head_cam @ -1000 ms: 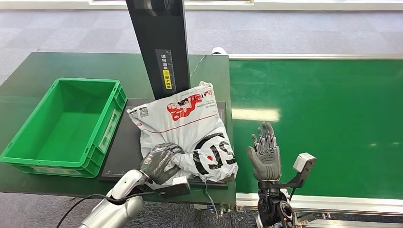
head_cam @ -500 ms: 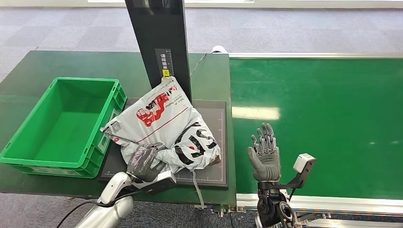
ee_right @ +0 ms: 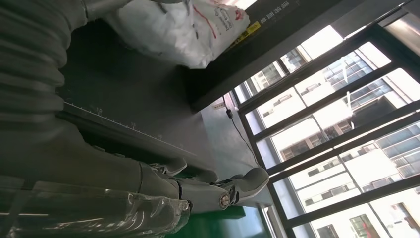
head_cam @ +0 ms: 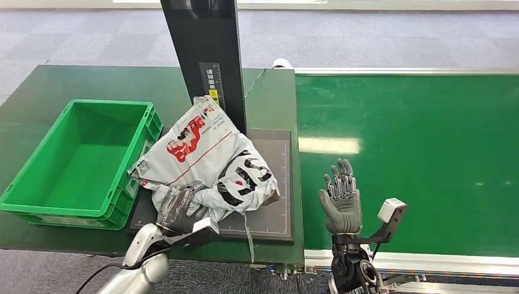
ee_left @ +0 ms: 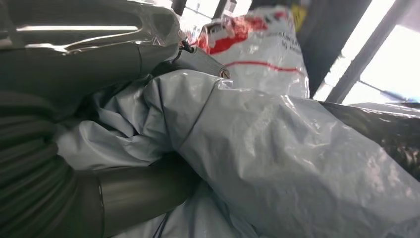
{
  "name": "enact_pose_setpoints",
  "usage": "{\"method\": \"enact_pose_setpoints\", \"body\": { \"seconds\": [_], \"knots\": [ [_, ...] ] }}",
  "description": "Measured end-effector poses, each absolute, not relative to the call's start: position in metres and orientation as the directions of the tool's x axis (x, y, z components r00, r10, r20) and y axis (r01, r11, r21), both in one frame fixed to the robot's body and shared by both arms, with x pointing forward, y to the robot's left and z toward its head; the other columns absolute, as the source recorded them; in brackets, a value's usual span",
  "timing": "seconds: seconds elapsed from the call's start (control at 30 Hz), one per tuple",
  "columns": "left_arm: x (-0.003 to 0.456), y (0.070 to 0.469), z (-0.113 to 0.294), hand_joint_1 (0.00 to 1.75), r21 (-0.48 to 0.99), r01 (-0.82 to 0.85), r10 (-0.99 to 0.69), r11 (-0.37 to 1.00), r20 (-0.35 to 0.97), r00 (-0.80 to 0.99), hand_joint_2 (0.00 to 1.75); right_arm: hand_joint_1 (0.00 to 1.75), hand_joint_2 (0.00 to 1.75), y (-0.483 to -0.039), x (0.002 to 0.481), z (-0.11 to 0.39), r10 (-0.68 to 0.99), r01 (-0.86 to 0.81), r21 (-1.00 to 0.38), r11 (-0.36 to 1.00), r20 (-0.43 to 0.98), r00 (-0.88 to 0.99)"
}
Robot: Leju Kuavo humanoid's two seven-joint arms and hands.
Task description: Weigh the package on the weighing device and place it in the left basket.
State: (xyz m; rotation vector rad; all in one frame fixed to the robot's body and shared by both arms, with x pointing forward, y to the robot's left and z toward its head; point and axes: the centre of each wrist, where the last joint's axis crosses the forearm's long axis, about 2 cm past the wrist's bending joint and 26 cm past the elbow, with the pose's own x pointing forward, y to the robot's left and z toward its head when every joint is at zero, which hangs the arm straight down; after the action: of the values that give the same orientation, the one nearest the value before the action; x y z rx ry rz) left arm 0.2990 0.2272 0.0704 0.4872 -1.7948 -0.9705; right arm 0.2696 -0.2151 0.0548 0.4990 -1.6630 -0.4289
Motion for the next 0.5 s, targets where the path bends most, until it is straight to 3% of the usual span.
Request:
{"method": "enact_pose_setpoints", "body": {
  "seconds": [0.17, 0.3, 0.4, 0.5],
  "knots": [
    [0.29, 0.237, 0.104, 1.75, 0.558, -0.061, -0.506, 0.827, 0.694, -0.512, 1.75, 0.0, 1.75, -0.216, 0.267, 0.053, -0.549, -0.06, 0.546, 0.836, 0.827, -0.122],
    [0.279, 0.253, 0.14, 1.75, 0.249, -0.119, -0.265, 0.961, 0.71, -0.652, 1.75, 0.0, 1.75, -0.219, 0.264, 0.05, -0.548, -0.042, 0.548, 0.836, 0.827, -0.125],
    [0.269, 0.271, 0.169, 1.75, -0.014, -0.082, -0.051, 0.997, 0.667, -0.743, 1.75, 0.0, 1.75, -0.22, 0.261, 0.047, -0.549, -0.033, 0.55, 0.834, 0.826, -0.126],
    [0.261, 0.287, 0.187, 1.75, -0.115, -0.065, 0.018, 0.991, 0.605, -0.796, 1.75, 0.0, 1.75, -0.221, 0.26, 0.046, -0.55, -0.028, 0.551, 0.834, 0.826, -0.126]
  ]
}}
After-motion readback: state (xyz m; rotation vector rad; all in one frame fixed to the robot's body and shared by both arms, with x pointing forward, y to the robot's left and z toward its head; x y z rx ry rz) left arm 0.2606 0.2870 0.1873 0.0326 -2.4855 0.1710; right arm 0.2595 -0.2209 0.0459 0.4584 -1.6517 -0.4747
